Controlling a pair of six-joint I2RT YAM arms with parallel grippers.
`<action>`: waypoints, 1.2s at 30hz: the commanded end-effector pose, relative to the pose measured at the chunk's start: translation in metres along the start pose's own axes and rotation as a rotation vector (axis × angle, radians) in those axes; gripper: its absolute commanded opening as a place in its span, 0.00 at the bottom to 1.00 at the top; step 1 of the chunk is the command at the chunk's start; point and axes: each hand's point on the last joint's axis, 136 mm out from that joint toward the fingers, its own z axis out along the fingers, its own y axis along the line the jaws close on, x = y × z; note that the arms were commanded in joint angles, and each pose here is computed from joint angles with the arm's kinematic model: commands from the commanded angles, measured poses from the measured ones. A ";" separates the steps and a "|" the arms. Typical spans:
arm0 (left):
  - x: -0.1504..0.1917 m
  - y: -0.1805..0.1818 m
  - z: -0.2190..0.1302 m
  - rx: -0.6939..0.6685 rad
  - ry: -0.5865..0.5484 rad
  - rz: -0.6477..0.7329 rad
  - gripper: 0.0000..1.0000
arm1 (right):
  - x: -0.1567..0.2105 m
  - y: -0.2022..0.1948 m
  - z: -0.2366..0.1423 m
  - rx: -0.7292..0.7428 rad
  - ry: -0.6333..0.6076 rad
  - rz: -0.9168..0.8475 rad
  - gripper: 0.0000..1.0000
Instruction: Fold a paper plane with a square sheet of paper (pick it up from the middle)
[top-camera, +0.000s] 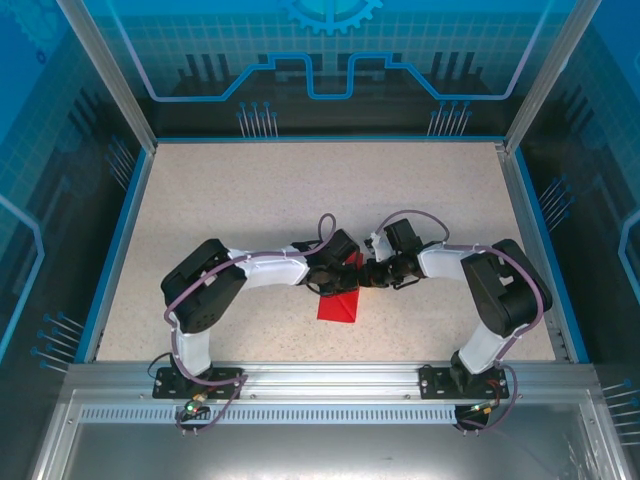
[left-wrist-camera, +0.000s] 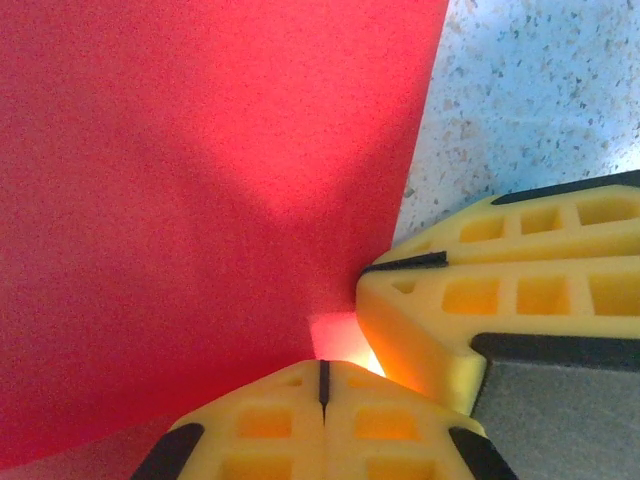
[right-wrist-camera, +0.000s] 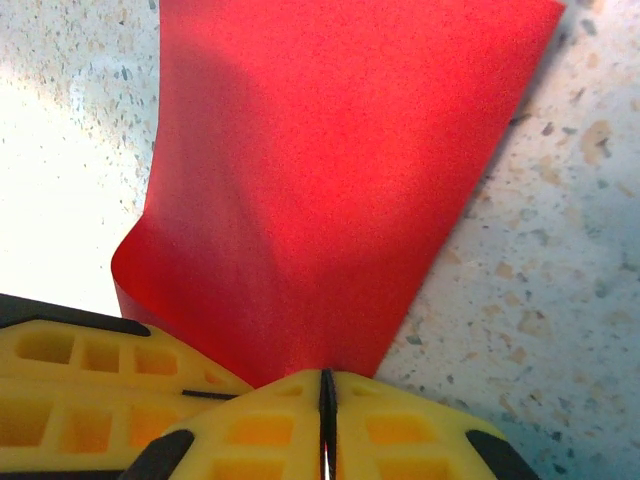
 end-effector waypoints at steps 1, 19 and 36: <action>-0.004 -0.007 0.002 0.022 0.008 0.006 0.02 | 0.003 -0.007 0.004 0.005 0.018 0.008 0.11; -0.001 -0.013 -0.002 0.051 0.026 0.079 0.03 | 0.006 -0.011 0.002 0.001 0.017 0.024 0.11; 0.002 -0.016 -0.015 0.075 0.022 0.114 0.03 | 0.006 -0.014 0.001 0.002 0.019 0.026 0.10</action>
